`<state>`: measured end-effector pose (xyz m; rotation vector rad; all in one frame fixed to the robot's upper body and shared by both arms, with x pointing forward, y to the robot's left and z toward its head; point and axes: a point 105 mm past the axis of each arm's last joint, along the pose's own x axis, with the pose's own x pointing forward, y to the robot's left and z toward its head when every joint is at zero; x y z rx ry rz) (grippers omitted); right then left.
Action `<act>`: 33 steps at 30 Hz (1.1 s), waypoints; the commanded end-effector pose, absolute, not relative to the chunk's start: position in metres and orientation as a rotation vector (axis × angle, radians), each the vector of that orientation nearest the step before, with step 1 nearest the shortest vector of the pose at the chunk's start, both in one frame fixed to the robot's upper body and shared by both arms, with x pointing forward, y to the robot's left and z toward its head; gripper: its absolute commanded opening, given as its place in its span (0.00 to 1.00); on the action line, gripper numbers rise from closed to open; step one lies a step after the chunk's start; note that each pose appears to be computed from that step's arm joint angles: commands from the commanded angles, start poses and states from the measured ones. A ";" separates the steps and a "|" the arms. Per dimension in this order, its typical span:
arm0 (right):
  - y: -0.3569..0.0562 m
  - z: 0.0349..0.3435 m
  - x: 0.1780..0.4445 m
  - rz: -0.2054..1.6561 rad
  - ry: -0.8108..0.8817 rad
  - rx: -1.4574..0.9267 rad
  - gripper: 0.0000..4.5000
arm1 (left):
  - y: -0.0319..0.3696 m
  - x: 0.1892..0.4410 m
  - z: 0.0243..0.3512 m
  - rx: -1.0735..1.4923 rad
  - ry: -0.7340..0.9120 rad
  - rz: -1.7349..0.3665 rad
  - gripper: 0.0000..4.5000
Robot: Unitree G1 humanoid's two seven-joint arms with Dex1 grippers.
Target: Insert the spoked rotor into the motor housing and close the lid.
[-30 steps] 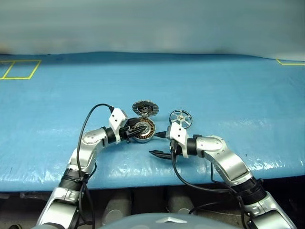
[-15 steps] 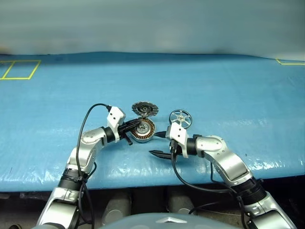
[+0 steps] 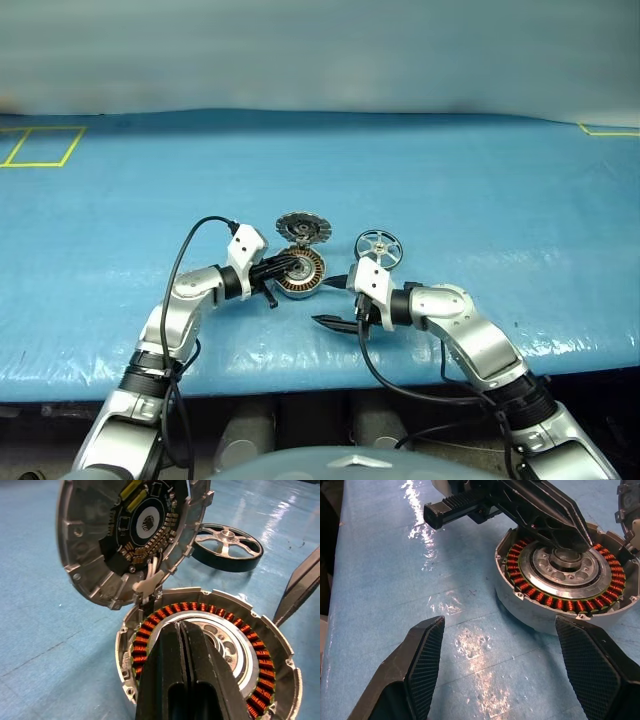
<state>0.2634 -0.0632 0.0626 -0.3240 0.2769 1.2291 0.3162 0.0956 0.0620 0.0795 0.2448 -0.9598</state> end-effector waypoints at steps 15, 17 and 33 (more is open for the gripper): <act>-0.054 0.069 0.262 1.253 0.224 -0.332 0.82 | 0.088 0.313 0.078 0.027 0.161 -0.974 0.01; -0.054 0.069 0.262 1.251 0.224 -0.332 0.82 | 0.087 0.313 0.078 0.031 0.161 -0.977 0.01; -0.055 0.069 0.263 1.245 0.222 -0.333 0.82 | 0.096 0.314 0.079 0.084 0.168 -0.955 0.01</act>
